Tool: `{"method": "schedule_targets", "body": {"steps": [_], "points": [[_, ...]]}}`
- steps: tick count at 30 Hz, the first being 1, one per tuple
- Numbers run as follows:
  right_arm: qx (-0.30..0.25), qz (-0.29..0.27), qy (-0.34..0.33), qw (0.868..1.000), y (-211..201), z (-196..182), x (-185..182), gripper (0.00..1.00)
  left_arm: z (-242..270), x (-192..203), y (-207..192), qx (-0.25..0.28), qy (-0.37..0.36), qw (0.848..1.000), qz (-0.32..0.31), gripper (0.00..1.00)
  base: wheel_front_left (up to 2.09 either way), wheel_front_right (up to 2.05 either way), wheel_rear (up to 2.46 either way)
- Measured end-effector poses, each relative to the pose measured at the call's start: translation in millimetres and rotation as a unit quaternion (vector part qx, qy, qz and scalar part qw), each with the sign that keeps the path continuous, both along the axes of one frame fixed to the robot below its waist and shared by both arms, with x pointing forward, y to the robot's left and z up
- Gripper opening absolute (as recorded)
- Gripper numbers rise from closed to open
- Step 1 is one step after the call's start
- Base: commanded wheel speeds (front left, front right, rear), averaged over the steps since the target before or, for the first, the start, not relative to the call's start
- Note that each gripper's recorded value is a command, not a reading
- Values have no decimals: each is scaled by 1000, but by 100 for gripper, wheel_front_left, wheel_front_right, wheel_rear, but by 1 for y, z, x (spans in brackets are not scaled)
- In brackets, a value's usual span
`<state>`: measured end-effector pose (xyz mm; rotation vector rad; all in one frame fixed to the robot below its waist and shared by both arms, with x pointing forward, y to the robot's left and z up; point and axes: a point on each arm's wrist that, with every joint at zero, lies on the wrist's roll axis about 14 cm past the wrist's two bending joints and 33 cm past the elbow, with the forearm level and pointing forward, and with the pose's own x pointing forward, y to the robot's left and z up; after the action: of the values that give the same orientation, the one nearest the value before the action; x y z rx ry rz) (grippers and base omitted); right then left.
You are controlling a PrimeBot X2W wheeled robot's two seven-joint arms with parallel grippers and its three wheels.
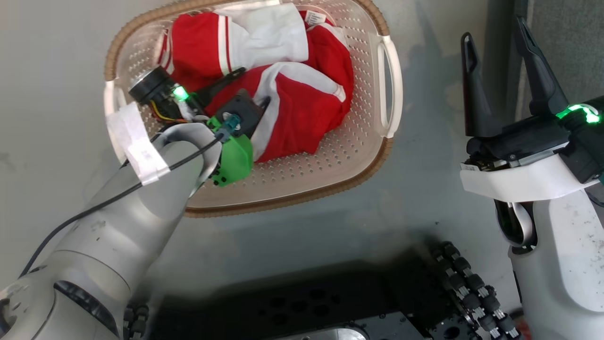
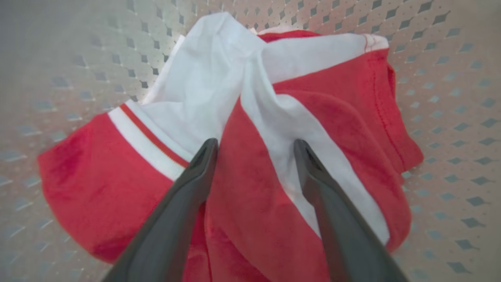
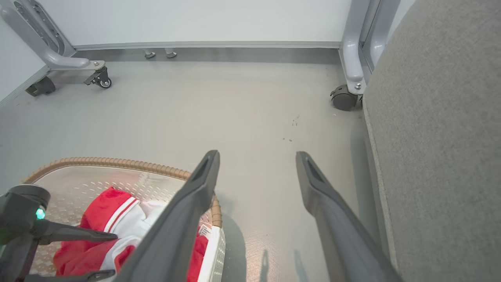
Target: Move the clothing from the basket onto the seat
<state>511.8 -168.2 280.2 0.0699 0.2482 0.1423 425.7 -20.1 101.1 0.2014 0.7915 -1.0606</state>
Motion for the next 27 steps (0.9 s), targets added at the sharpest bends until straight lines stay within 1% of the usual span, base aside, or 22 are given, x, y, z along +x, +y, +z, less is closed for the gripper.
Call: {"method": "schedule_targets", "body": {"steps": [3,7,10,14,15,16,17,18,23,27], "points": [[-2,-5,5,1000,-4,-4,-2,100,-11,-5,0,5,17,1000,3,100,0,0,0],[-5,-9,10,1000,-7,-8,-3,100,-28,-18,5,24,39,999,-7,100,0,0,0],[-7,-11,11,1000,-9,-10,-4,100,-35,-29,2,29,54,998,-17,100,0,0,0],[-8,-12,11,1000,-10,-11,-3,100,-40,-30,0,31,58,998,-25,100,0,0,0],[-8,-12,10,1000,-10,-11,-3,100,-40,-32,-1,31,59,997,-27,90,0,0,0],[-8,-12,10,1000,-10,-11,-3,100,-40,-34,-2,31,61,997,-29,49,0,0,0],[-7,-12,10,1000,-9,-11,-3,100,-41,-34,-1,33,61,997,-31,29,0,0,0],[-7,-12,10,1000,-9,-11,-3,100,-41,-33,-1,33,59,997,-34,0,0,0,0],[-6,-13,9,1000,-9,-11,-1,100,-35,-30,-5,26,54,998,-36,0,0,0,0],[3,-8,1,1000,-3,-4,2,100,-24,-22,-5,19,44,998,-31,0,0,0,0]]}}
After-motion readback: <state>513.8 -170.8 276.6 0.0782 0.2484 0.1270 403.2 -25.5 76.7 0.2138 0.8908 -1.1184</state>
